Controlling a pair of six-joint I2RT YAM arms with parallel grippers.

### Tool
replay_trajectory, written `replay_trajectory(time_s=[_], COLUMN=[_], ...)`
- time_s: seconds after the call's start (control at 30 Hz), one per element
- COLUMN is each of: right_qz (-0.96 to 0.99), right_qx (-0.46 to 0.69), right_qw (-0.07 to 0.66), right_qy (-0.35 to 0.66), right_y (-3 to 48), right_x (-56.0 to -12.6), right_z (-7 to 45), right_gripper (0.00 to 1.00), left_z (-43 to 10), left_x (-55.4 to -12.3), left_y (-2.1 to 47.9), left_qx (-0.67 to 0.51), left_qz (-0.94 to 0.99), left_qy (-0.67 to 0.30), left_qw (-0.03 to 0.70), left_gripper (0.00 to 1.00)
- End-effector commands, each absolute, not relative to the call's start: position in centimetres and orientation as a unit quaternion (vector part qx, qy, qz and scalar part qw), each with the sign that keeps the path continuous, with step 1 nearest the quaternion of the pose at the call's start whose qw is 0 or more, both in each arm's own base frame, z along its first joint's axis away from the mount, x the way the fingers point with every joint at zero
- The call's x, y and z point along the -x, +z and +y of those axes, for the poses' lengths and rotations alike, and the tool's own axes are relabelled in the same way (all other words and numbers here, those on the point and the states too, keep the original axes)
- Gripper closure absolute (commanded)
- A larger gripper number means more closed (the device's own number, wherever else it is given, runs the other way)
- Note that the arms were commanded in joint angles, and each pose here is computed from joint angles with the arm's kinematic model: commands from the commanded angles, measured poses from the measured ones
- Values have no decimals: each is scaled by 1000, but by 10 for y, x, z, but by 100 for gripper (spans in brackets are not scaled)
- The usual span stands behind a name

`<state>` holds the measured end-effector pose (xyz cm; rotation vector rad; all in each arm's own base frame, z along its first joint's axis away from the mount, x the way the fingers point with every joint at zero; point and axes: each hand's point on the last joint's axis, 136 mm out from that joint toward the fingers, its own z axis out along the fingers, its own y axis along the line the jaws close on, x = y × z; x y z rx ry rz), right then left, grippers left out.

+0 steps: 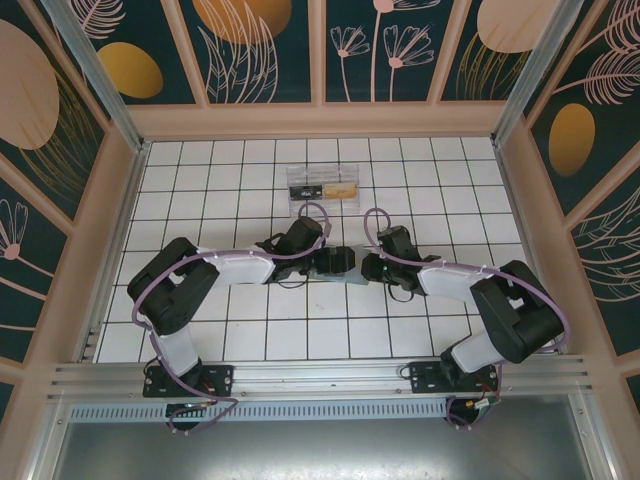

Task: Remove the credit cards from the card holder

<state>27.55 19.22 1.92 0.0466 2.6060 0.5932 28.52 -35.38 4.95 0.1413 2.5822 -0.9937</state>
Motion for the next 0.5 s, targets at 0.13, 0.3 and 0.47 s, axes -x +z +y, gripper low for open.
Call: replay_trajectory(time_s=[0.13,0.3,0.47], right_qz=[955,946,925], right_qx=[-33,-62,-90], right_qw=[225,264,315], right_qy=[193,181,193], right_y=[12,33,66], right_x=[-271,-275,-287], right_z=[182,168,155], right_gripper=[78,78,78], left_z=[-359,-355,-348], left_x=[-282,-283,-287], left_y=[51,54,65], left_qx=[-53,-51,-49], left_qz=[915,917,918], left_qy=[-358,-349,-335], left_qw=[180,187,207], left_gripper=[1,2,2])
